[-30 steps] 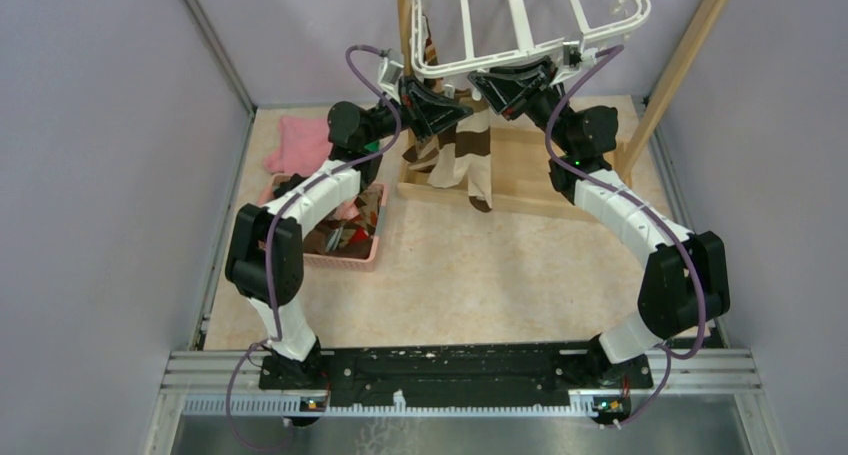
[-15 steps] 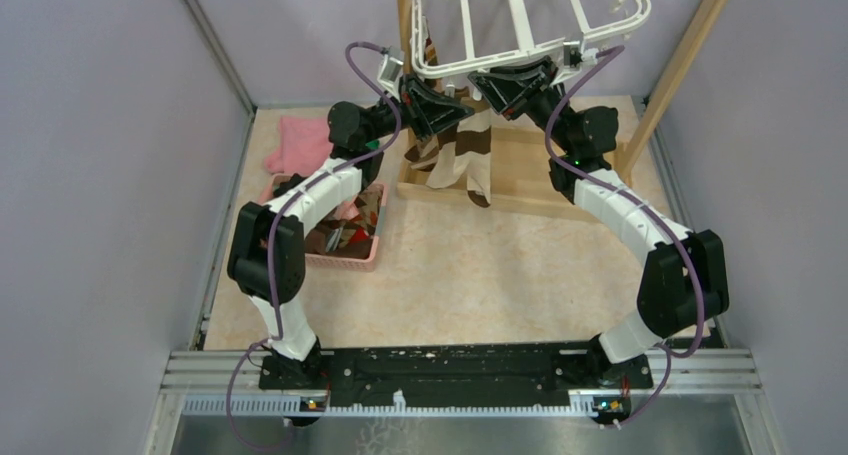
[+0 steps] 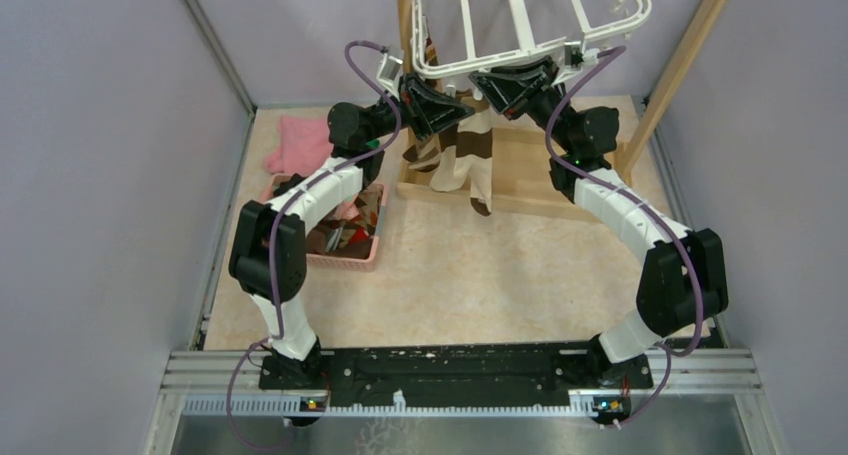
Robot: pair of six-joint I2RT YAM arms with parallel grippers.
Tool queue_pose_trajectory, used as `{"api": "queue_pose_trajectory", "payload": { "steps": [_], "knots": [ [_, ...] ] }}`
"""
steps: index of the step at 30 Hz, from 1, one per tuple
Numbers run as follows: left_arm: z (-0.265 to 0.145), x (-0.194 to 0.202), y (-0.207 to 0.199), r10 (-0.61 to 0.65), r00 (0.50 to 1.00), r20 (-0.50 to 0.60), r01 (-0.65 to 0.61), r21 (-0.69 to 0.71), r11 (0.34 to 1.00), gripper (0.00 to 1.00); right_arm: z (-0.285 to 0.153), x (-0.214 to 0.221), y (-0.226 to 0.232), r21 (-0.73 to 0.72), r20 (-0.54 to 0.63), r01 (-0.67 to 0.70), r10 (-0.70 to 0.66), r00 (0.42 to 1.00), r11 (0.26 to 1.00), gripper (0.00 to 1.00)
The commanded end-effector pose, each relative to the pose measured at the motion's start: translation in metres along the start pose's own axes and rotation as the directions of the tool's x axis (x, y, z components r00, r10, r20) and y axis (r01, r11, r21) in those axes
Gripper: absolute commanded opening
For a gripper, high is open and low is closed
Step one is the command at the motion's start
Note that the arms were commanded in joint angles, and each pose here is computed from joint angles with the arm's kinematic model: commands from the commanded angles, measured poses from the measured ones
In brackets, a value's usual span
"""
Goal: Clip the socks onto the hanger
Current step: Clamp the sock onto the hanger.
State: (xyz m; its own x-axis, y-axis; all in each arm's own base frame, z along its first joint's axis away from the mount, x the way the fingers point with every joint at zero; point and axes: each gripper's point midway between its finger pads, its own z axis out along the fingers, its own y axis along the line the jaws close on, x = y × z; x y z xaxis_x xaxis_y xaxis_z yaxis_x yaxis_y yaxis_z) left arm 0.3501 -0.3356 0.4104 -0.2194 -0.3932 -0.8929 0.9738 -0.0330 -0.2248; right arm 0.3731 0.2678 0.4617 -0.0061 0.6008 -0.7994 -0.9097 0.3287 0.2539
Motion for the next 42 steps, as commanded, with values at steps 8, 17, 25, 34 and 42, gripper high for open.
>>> {"api": "queue_pose_trajectory", "payload": {
  "steps": [8,17,25,34,42],
  "knots": [
    [0.008,-0.018,-0.005,0.02,0.999,0.045,-0.022,0.033,0.999,0.0,0.005,-0.001,0.022,-0.119,-0.028,-0.035,0.032,0.999,0.992,0.0],
    [0.009,-0.022,-0.005,0.009,0.998,0.057,-0.01,0.03,1.0,0.0,0.006,0.001,0.029,-0.167,-0.041,-0.034,0.028,0.999,0.985,0.0],
    [0.007,-0.021,0.001,-0.044,0.996,0.083,0.045,0.0,0.999,0.0,0.004,0.001,0.027,-0.164,-0.036,-0.026,0.021,0.999,0.986,0.0],
    [0.006,-0.024,-0.004,-0.064,0.993,0.101,0.064,0.004,0.998,0.0,0.004,0.005,0.026,-0.179,-0.035,-0.013,0.007,0.999,0.984,0.0],
    [0.008,-0.029,0.0,-0.058,0.991,0.12,0.06,-0.012,0.998,0.0,0.004,0.005,0.028,-0.194,-0.044,-0.016,0.008,0.999,0.981,0.0]
  ]
}}
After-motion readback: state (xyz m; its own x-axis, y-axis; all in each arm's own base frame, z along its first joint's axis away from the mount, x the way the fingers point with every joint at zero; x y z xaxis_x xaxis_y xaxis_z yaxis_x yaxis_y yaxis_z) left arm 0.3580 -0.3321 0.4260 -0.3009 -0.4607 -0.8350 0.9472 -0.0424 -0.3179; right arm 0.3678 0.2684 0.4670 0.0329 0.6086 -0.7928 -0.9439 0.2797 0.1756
